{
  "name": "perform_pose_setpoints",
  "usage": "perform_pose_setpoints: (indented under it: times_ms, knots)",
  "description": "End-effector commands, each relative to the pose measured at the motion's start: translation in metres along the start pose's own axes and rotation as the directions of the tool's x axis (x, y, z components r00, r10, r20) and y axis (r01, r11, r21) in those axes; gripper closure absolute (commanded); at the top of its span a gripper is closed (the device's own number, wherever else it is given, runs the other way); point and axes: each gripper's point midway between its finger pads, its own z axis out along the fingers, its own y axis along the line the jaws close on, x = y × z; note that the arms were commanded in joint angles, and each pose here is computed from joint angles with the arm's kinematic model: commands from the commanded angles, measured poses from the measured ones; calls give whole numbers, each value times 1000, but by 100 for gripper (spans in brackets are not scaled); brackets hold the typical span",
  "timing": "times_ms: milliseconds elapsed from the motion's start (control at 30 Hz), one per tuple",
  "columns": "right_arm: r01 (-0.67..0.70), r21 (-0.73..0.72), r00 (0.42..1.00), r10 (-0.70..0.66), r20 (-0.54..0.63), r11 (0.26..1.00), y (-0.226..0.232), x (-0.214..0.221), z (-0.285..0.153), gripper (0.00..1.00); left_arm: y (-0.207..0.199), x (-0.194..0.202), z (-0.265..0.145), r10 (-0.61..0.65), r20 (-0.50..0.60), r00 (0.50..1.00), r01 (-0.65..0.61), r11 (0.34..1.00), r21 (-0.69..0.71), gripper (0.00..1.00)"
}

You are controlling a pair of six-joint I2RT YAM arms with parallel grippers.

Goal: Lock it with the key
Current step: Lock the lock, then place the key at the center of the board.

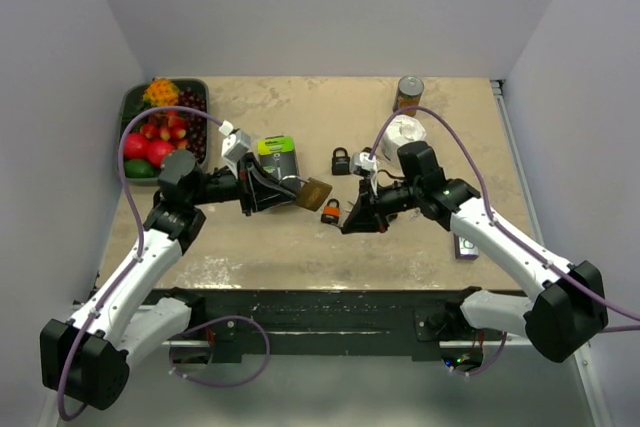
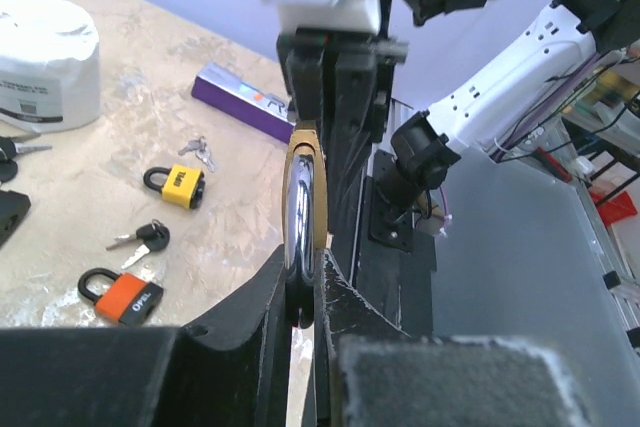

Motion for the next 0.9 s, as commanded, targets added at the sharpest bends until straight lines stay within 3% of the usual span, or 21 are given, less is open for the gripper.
perform_pose_setpoints:
  times_ms: [0,133,267,400,467,533,667,867]
  knots:
    - [-100,57,995,101,-12,993,-14,14,-8,100,-11,-38,1,149,79,986,-151,988,23,100]
    - [-359,185,929,369,-20,915,-42,45,-15,100,-4,-26,1,182,11,983,-182,983,30,100]
    - [-589,321,791,610,44,741,-53,75,-25,100,5,-18,1,231,-34,972,-230,973,29,100]
    - [-636,485,710,701,63,600,-61,111,-38,100,9,-14,2,247,-64,967,-245,969,38,100]
    - [-665,558,644,759,94,495,-62,126,-45,100,9,-10,3,271,-75,960,-266,962,68,100]
    - [-655,634,615,778,131,411,-66,140,-56,100,10,3,6,263,-126,957,-252,963,97,100]
    - [-654,693,567,803,185,302,-70,153,-65,100,4,42,21,328,-246,912,-288,939,186,100]
    - [-635,737,542,813,214,230,-82,165,-69,100,6,65,36,264,-280,923,-209,955,209,100]
